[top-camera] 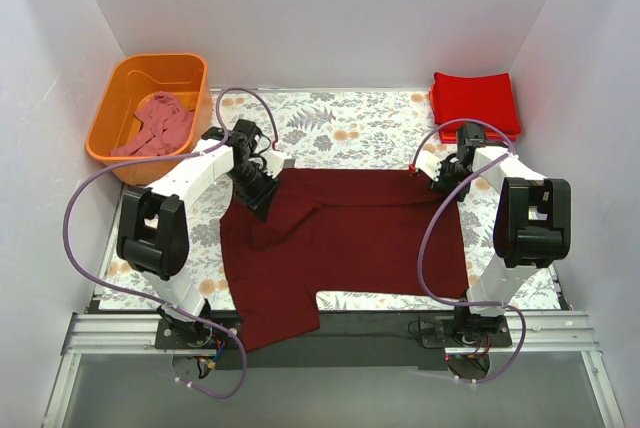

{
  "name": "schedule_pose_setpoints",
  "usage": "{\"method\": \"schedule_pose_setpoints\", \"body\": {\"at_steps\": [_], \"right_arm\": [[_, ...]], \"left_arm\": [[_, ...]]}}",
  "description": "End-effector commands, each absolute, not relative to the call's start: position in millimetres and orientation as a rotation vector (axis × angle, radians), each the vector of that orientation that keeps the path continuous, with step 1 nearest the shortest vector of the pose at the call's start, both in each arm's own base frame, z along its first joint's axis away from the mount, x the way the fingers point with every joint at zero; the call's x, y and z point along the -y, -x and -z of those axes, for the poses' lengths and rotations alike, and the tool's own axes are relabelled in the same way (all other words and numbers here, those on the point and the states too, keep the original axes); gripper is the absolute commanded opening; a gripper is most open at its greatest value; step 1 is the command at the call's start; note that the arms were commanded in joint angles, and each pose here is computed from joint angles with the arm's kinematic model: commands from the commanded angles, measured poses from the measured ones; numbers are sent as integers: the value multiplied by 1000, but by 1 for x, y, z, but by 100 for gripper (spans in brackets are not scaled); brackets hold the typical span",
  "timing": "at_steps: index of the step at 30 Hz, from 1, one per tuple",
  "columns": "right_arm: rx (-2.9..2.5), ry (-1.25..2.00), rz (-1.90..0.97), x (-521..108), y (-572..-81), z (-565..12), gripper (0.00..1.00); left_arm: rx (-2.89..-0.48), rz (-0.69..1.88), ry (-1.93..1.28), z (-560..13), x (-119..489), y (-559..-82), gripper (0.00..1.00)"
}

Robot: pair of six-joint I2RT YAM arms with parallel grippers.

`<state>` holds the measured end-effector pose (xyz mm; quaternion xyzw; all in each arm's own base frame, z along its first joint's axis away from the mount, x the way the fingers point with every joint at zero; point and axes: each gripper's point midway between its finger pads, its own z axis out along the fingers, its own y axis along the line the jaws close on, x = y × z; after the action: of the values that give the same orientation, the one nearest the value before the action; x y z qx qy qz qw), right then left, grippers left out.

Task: Fold and stack the t-shirts
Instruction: Fold the tshirt

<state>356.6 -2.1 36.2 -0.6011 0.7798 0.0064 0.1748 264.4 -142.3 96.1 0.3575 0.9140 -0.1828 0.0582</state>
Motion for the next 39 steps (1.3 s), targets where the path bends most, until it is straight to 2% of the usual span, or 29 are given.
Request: {"method": "schedule_pose_setpoints", "body": {"at_steps": [1,2,3,7,10,11,14,19,22,24,27,35,39], "right_arm": [[-2168,1712,28,4,-361,-45,48],[-2180,1717,-2,3,-353,-45,63],[-2166,1720,-24,-1,-349,-51,69],[-2175,1608,-82,-5,-351,-75,71],[-2231,1450,-203,-16,-364,-92,66],[-2250,1417,-250,-21,-365,-94,58],[-2317,1278,-421,-43,-371,-104,48],[-2324,1198,-604,-87,-361,-108,42],[-2310,1137,-754,-121,-351,-117,35],[-2309,1130,-817,-137,-344,-118,34],[-2316,1130,-864,-151,-337,-110,34],[-2352,1139,-862,-157,-332,-88,32],[-2361,1149,-844,-154,-330,-85,33]], "left_arm": [[-2783,608,-1065,-87,146,-257,25],[-2782,597,-1052,-87,143,-257,27],[-2770,583,-1038,-89,141,-262,28],[-2628,631,-954,-126,149,-290,30],[-2484,754,-964,-151,170,-289,28],[-2431,824,-1003,-160,186,-277,27],[-2437,848,-1063,-146,208,-257,27],[-2517,763,-999,-109,218,-255,34],[-2515,718,-1084,-95,221,-243,26],[-2492,681,-1196,-87,219,-228,24],[-2473,582,-1316,-71,212,-212,28],[-2474,371,-1257,-43,214,-258,36],[-2415,253,-1183,-55,206,-285,37]]}}
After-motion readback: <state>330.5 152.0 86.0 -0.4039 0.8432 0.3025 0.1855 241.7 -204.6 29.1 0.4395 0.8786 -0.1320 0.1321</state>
